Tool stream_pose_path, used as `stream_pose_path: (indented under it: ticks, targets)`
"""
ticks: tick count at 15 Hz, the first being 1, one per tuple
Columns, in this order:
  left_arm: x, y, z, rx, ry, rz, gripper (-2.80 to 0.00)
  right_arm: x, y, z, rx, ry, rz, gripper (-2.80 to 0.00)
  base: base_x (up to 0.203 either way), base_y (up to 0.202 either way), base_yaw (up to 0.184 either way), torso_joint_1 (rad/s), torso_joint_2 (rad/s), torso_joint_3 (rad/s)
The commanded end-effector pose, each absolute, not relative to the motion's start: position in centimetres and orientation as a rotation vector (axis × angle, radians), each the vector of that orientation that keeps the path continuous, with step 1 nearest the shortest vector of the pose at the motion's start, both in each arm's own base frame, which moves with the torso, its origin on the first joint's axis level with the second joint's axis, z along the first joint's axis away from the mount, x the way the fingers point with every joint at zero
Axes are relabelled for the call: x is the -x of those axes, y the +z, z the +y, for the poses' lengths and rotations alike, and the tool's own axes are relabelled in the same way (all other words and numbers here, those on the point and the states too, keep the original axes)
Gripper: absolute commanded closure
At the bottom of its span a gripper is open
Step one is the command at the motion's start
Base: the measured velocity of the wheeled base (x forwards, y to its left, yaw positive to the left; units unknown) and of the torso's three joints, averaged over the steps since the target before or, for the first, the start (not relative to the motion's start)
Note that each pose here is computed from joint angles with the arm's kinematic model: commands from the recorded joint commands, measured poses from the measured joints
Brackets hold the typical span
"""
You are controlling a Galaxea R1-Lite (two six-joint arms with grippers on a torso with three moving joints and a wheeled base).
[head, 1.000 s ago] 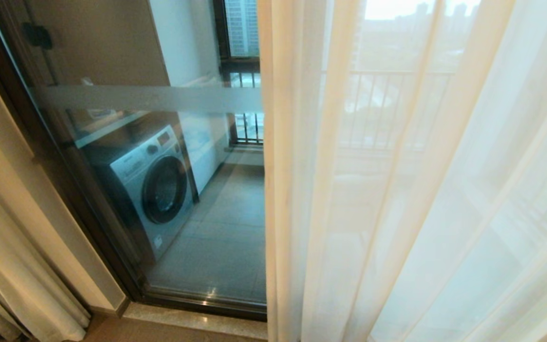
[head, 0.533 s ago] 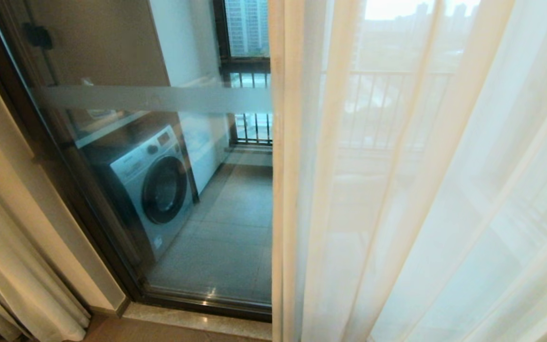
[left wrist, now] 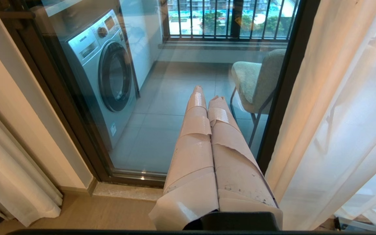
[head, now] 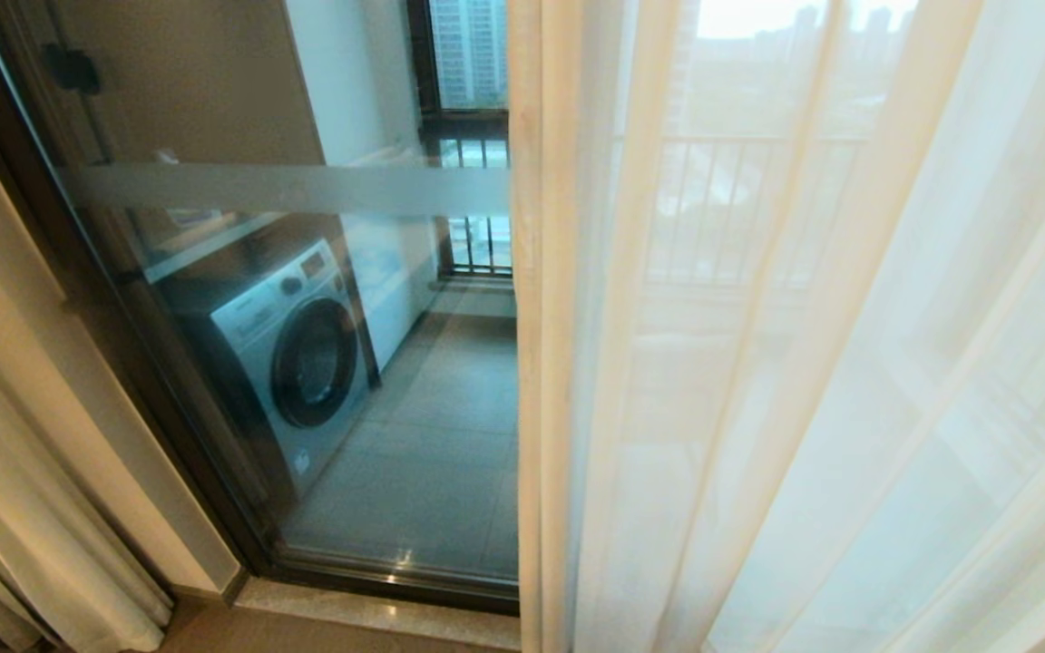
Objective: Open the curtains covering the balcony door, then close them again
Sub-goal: Close the inner curtains on both sides
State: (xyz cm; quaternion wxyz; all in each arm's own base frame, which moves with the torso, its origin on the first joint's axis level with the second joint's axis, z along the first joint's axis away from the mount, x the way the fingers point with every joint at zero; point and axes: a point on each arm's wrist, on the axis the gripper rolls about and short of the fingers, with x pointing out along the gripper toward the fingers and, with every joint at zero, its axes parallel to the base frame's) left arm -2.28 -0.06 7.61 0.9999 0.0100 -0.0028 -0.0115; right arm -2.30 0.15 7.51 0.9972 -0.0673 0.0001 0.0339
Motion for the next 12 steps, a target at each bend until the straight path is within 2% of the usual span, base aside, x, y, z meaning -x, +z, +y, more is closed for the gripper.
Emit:
stream_pose_path:
  ticks: [1,12]
  targets:
    - [2.28,7.61,-0.07,-0.020,-0.023,-0.006,0.00,2.29,7.49,0.15,0.132,0.068,0.002,0.00,0.000,0.000,0.000,0.000,0.00,0.000]
    - [2.28,7.61,-0.07,-0.018,-0.023,-0.006,0.00,2.29,7.49,0.16,0.129,0.069,0.002,0.00,0.000,0.000,0.000,0.000,0.00,0.000]
